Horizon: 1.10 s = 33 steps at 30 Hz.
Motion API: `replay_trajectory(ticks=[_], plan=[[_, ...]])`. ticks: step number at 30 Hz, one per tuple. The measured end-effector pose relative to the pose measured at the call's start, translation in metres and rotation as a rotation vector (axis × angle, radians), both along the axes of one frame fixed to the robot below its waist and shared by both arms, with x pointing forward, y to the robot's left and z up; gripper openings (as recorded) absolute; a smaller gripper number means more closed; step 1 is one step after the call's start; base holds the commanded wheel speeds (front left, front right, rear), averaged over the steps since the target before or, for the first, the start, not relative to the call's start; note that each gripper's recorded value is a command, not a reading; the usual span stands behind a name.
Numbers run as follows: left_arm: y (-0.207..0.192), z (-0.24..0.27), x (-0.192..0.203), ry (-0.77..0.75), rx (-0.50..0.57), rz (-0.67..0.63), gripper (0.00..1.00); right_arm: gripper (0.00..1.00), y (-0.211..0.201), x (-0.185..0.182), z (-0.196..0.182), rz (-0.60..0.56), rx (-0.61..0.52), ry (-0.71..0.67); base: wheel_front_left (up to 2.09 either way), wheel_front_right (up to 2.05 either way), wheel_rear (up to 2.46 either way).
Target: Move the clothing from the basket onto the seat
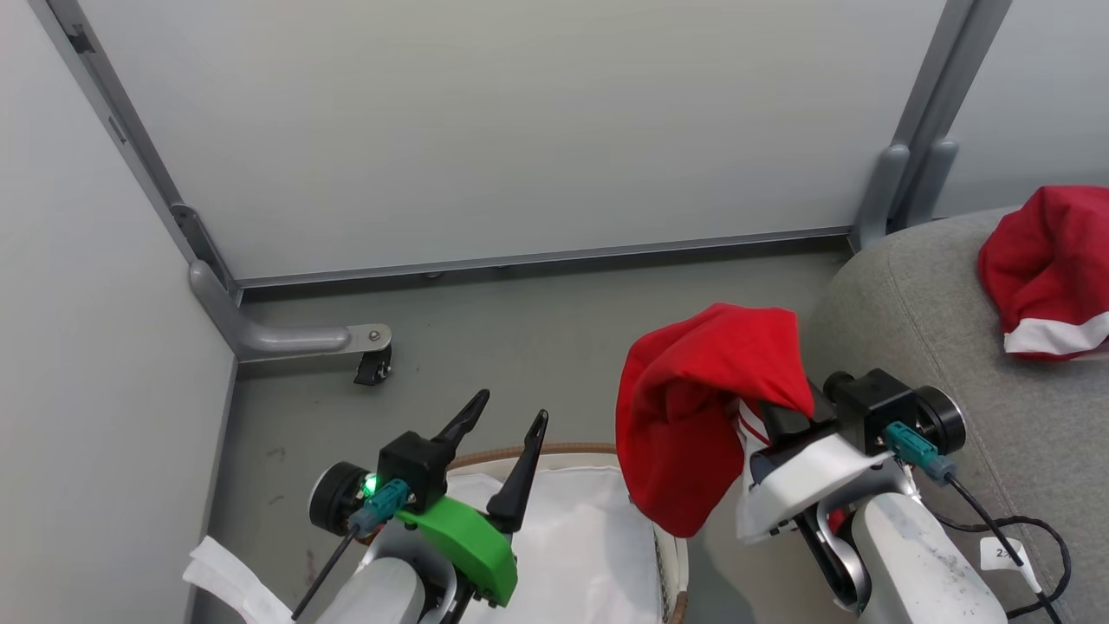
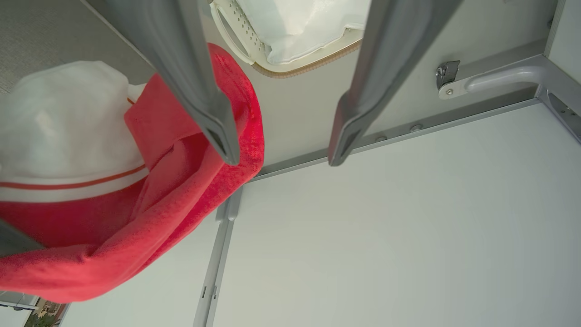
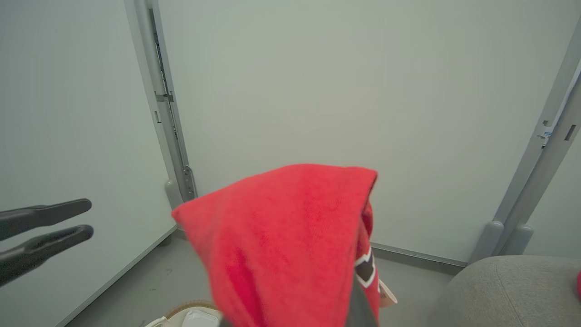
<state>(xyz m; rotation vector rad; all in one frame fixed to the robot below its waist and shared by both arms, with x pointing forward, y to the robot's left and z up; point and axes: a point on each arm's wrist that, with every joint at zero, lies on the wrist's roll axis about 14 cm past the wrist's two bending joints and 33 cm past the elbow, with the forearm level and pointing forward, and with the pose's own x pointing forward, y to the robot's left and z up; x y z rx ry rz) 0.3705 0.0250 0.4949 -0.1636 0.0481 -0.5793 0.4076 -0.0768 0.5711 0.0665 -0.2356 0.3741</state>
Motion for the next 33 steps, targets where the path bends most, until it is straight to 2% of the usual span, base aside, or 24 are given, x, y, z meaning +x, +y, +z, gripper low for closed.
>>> replay_trajectory(ticks=[7, 14, 21, 33], plan=[[-0.007, -0.009, -0.004, 0.023, -0.004, -0.012, 1.00, 0.00, -0.017, 0.001, -0.004, -0.050, -0.002, 0.011, 0.00, 0.00, 0.00], [-0.031, -0.009, -0.003, 0.017, -0.009, -0.078, 1.00, 0.00, -0.047, 0.005, 0.005, -0.133, -0.011, -0.018, 0.00, 0.00, 0.00], [-0.072, -0.009, 0.000, 0.011, -0.013, -0.202, 1.00, 0.00, -0.091, 0.003, 0.010, -0.253, -0.024, -0.031, 0.00, 0.00, 0.00], [-0.144, -0.016, -0.004, 0.020, -0.028, -0.434, 1.00, 0.00, -0.164, -0.020, -0.007, -0.461, -0.032, 0.023, 0.00, 0.00, 0.00]])
